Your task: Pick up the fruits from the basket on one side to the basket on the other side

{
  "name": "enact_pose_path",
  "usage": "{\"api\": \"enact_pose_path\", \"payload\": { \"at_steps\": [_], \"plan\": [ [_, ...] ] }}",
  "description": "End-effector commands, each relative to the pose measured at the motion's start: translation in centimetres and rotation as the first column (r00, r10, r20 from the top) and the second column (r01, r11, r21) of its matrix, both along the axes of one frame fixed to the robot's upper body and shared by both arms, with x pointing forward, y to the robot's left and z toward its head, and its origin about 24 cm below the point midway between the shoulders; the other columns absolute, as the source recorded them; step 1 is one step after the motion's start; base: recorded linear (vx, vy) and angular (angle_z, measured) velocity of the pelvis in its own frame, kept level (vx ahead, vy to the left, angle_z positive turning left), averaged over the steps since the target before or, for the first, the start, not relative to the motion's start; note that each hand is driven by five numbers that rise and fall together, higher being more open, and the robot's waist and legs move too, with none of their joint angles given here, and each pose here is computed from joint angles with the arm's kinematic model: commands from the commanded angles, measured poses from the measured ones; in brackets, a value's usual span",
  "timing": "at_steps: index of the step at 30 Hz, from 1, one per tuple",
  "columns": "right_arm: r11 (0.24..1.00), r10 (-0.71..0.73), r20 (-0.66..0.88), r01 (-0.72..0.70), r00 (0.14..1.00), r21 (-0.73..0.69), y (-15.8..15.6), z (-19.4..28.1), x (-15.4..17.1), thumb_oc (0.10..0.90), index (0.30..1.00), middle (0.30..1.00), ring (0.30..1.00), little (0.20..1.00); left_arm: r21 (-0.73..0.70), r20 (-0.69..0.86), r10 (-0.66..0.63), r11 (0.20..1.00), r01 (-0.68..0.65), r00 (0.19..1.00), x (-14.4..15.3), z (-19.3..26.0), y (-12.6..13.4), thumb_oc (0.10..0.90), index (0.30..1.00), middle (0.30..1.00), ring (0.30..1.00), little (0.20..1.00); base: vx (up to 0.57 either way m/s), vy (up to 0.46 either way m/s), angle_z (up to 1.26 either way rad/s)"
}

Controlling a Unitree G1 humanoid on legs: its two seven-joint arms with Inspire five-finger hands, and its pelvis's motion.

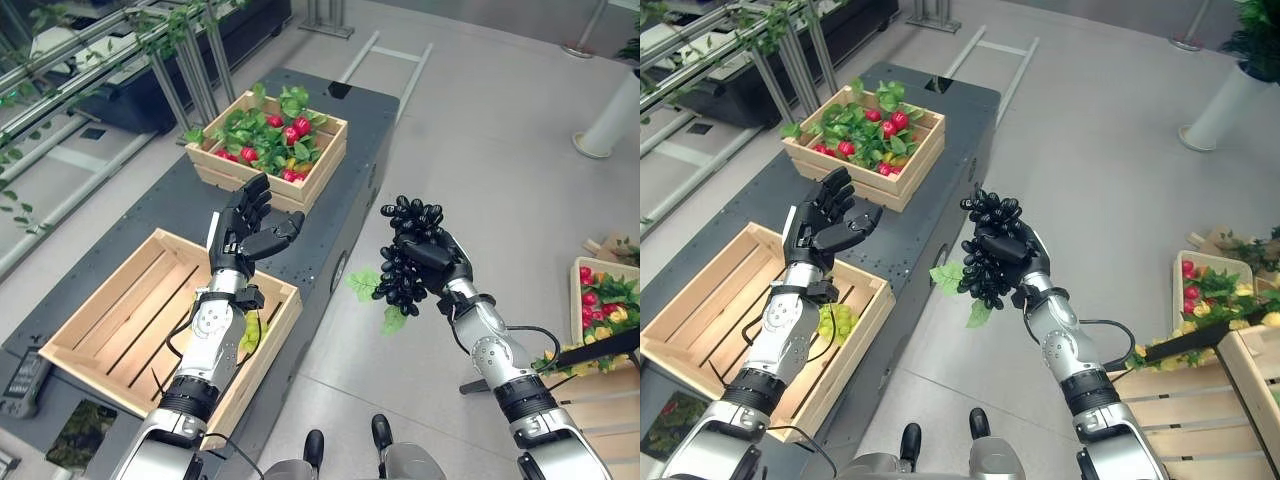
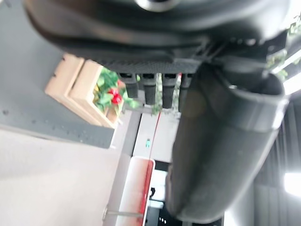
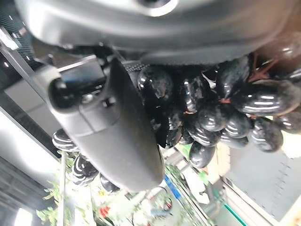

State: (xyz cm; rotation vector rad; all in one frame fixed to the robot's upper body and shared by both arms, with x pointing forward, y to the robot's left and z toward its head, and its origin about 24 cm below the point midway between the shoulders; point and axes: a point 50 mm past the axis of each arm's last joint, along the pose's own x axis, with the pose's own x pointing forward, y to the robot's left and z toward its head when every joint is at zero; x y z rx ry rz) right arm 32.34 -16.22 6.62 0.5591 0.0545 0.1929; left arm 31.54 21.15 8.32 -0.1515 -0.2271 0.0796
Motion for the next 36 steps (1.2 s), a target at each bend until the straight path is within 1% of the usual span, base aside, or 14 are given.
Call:
{"api": "enact_pose_path", "payload": {
  "at_steps": [1,3,6,8,9,13,16,20,23,25,27,29,33,36],
  "plan": [
    [0.997,0.025,0.274,-0.045,0.962,0.069,-0.1,5.0,0.9,0.4,0.3,0.3,0.3,0.3,0.019,0.176,0.019,1.0,-0.023,0.984,-0.3,3.1,0.6,0.8,0.9,0.9,0.9,0.9,-0.26,0.073,-1.57],
    [0.997,0.026,0.278,-0.046,0.96,0.063,0.1,5.1,1.0,0.4,0.3,0.3,0.3,0.3,0.01,0.184,0.031,0.999,-0.033,0.982,-0.2,3.4,1.1,0.8,0.9,0.9,0.9,0.9,-0.18,0.022,-0.92],
    [0.996,0.038,0.272,-0.058,0.962,0.063,0.1,4.2,0.7,0.4,0.3,0.3,0.3,0.3,-0.033,0.192,0.095,0.995,-0.09,0.977,-0.4,3.2,1.5,0.8,0.9,0.9,0.9,0.9,-0.11,-0.106,-0.48],
    [0.996,0.023,0.248,-0.044,0.968,0.078,-0.2,3.2,0.5,0.4,0.3,0.3,0.3,0.3,-0.078,0.184,0.14,0.989,-0.127,0.973,-0.4,2.7,1.3,0.8,0.9,0.9,0.9,0.9,-0.07,-0.237,-0.55],
    [0.996,0.038,0.247,-0.058,0.968,0.073,0.0,3.3,0.7,0.4,0.3,0.3,0.3,0.3,-0.115,0.168,0.176,0.981,-0.159,0.97,-0.3,2.6,1.2,0.8,0.9,0.9,0.9,0.9,-0.04,-0.149,-0.45],
    [0.997,0.032,0.245,-0.047,0.969,0.059,0.0,3.7,0.9,0.4,0.3,0.3,0.3,0.3,-0.101,0.152,0.168,0.983,-0.154,0.974,0.4,2.7,0.4,0.8,0.9,0.9,0.9,0.9,-0.03,-0.12,-0.43],
    [0.997,0.033,0.221,-0.049,0.975,0.065,-0.4,2.9,0.4,0.4,0.3,0.3,0.3,0.3,-0.121,0.127,0.173,0.98,-0.158,0.977,0.1,1.9,0.2,0.8,0.9,0.9,0.9,0.9,0.0,-0.105,-0.21],
    [0.997,0.059,0.187,-0.067,0.981,0.035,-0.7,1.7,-0.3,0.4,0.3,0.3,0.3,0.3,-0.131,0.12,0.168,0.98,-0.152,0.978,-0.4,1.5,-0.3,0.8,0.9,0.9,0.9,0.9,-0.01,-0.036,-0.14],
    [0.994,0.096,0.172,-0.102,0.98,0.025,-0.4,1.6,-0.1,0.4,0.3,0.3,0.3,0.3,-0.155,0.118,0.2,0.971,-0.181,0.973,-0.9,1.3,0.2,0.8,0.9,0.9,0.9,0.9,-0.06,0.015,-0.11],
    [0.991,0.13,0.17,-0.134,0.977,0.015,0.4,1.6,0.1,0.4,0.3,0.3,0.3,0.3,-0.155,0.123,0.215,0.968,-0.195,0.969,-1.4,1.0,0.5,0.8,0.9,0.9,0.9,0.9,-0.05,0.096,-0.33],
    [0.989,0.139,0.162,-0.145,0.977,0.023,1.1,1.4,0.3,0.4,0.3,0.3,0.3,0.3,-0.143,0.122,0.213,0.97,-0.195,0.969,-1.3,1.1,0.8,0.8,0.9,0.9,0.9,0.9,-0.04,0.14,-0.71],
    [0.992,0.102,0.126,-0.111,0.987,0.063,1.0,0.7,-0.2,0.4,0.3,0.3,0.3,0.3,-0.142,0.11,0.188,0.975,-0.172,0.976,-0.7,1.2,0.2,0.8,0.9,0.9,0.9,0.9,-0.06,0.114,-0.55],
    [0.992,0.096,0.073,-0.101,0.993,0.07,0.6,-0.5,-0.4,0.4,0.3,0.3,0.3,0.3,-0.152,0.137,0.186,0.974,-0.165,0.973,-0.5,1.7,-0.1,0.8,0.9,0.9,0.9,0.9,-0.02,0.09,-0.18],
    [0.99,0.105,0.019,-0.106,0.994,0.094,0.7,-1.9,-1.1,0.4,0.3,0.3,0.3,0.3,-0.159,0.126,0.2,0.971,-0.179,0.972,-0.6,1.4,-0.2,0.8,0.9,0.9,0.9,0.9,-0.02,0.105,-0.18]
  ]
}}
